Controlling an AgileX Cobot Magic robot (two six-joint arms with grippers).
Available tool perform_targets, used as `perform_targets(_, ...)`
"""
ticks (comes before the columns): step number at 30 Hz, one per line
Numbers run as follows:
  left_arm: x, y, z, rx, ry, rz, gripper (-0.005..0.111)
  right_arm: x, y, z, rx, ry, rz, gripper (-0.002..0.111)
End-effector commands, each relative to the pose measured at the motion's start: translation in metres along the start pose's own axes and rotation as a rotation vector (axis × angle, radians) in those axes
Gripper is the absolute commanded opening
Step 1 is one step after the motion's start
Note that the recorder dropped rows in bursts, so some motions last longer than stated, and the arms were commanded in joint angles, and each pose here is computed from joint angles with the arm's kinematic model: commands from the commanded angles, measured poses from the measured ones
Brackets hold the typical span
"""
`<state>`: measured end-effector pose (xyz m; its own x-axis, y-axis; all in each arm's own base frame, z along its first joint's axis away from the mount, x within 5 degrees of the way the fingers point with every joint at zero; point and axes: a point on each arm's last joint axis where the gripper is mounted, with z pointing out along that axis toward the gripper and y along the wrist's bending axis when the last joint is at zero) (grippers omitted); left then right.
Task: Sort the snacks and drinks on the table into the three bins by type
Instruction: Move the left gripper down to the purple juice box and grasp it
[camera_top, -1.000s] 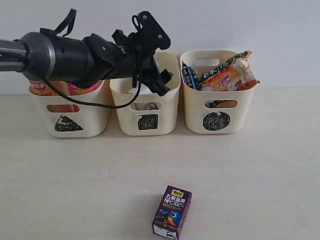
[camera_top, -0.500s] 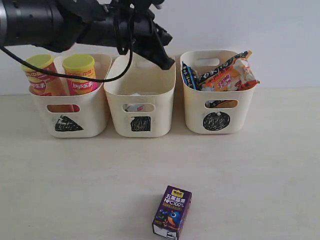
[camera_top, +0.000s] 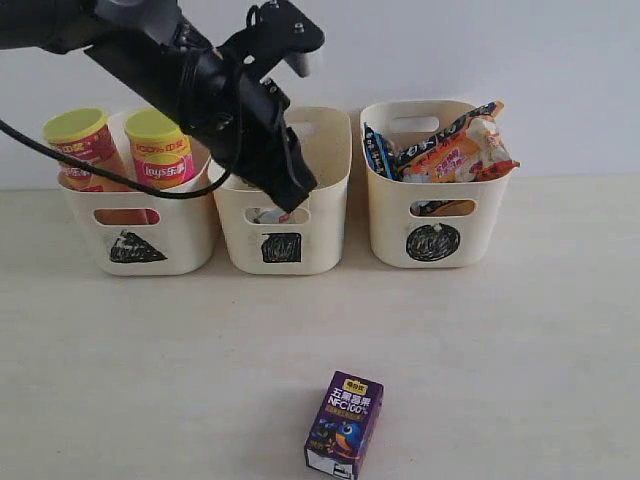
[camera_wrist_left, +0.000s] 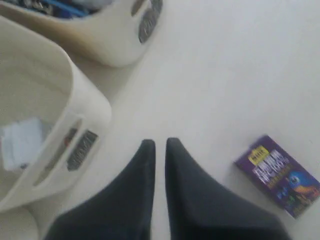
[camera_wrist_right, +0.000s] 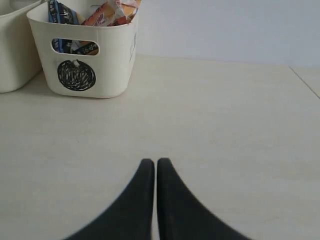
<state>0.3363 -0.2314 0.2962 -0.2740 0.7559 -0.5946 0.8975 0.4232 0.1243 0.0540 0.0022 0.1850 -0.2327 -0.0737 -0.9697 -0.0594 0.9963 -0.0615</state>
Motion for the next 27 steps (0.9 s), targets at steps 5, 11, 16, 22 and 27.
perform_targets(5,0.006,-0.028,-0.004,0.047,0.227,-0.068,0.004,0.001,0.000,0.000,0.005,-0.005,-0.007,0.000)
perform_targets(11,-0.004,-0.066,0.002,-0.011,0.320,-0.108,0.004,0.001,0.000,0.000,0.005,-0.005,-0.007,0.000)
perform_targets(16,-0.007,-0.088,0.008,0.000,0.332,-0.166,0.004,0.001,0.000,0.000,0.005,-0.005,-0.007,0.000)
perform_targets(22,0.007,-0.105,0.027,0.009,0.339,-0.245,0.004,0.001,0.000,0.000,0.005,-0.005,-0.007,0.000)
perform_targets(27,0.020,-0.111,0.038,0.010,0.354,-0.324,0.030,0.001,0.000,0.000,0.005,-0.005,-0.007,0.000)
